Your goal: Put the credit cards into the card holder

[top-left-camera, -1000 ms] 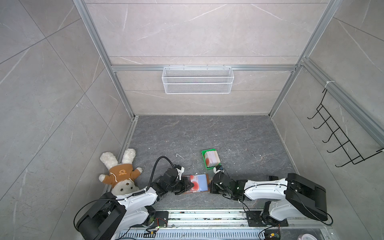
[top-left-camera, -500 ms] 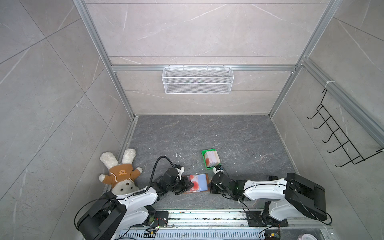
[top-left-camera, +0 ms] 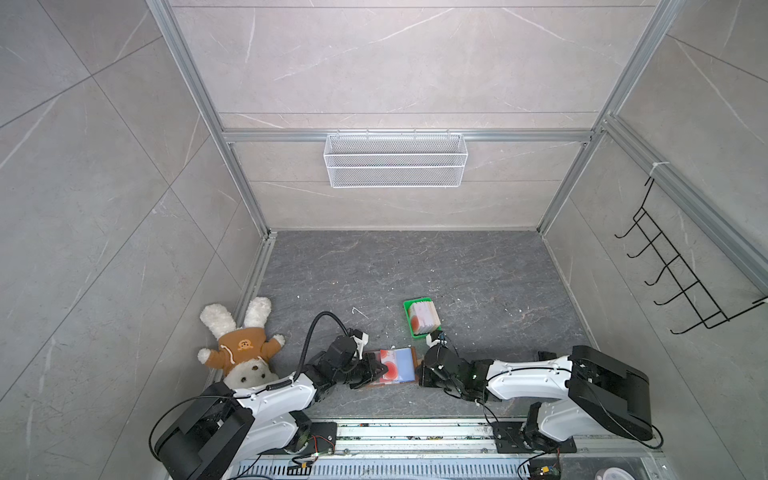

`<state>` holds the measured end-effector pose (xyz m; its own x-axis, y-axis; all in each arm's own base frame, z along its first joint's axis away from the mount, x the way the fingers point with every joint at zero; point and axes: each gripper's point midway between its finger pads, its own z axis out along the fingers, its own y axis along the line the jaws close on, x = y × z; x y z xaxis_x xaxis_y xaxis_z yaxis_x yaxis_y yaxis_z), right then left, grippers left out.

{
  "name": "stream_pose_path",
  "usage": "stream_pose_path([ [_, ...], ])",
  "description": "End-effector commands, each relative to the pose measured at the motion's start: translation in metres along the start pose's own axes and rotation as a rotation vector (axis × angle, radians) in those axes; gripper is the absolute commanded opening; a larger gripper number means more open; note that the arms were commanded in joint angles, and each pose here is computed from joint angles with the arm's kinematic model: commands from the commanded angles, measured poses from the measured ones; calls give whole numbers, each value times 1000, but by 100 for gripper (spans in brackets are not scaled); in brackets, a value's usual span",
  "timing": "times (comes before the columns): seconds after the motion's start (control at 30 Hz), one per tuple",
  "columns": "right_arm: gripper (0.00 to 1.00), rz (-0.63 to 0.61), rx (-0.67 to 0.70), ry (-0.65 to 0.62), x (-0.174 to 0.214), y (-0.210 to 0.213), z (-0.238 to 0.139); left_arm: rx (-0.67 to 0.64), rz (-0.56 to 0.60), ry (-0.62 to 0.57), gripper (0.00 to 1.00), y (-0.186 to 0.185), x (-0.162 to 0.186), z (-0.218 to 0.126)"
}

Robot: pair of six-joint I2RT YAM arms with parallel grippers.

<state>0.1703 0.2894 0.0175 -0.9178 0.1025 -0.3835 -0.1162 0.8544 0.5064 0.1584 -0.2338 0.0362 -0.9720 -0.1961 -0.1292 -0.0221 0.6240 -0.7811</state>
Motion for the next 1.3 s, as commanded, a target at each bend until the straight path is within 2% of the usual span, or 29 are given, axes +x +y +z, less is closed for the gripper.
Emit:
stream_pose_path([
  [0.0,13,-3,77,58,17,-19,6,-10,-14,16,0,-2,1,3],
  [0.33,13,-11,130,68,18,-27,6,-38,-20,58,5,-2,5,4],
  [0.83,13,-26,150,69,16,-27,5,-215,-7,105,28,6,1,-3],
  [1.0,12,-31,154,72,16,-27,4,-266,-8,106,29,10,-1,-3],
  [1.27,12,-31,155,71,17,-27,4,-275,-4,106,29,7,-8,4],
])
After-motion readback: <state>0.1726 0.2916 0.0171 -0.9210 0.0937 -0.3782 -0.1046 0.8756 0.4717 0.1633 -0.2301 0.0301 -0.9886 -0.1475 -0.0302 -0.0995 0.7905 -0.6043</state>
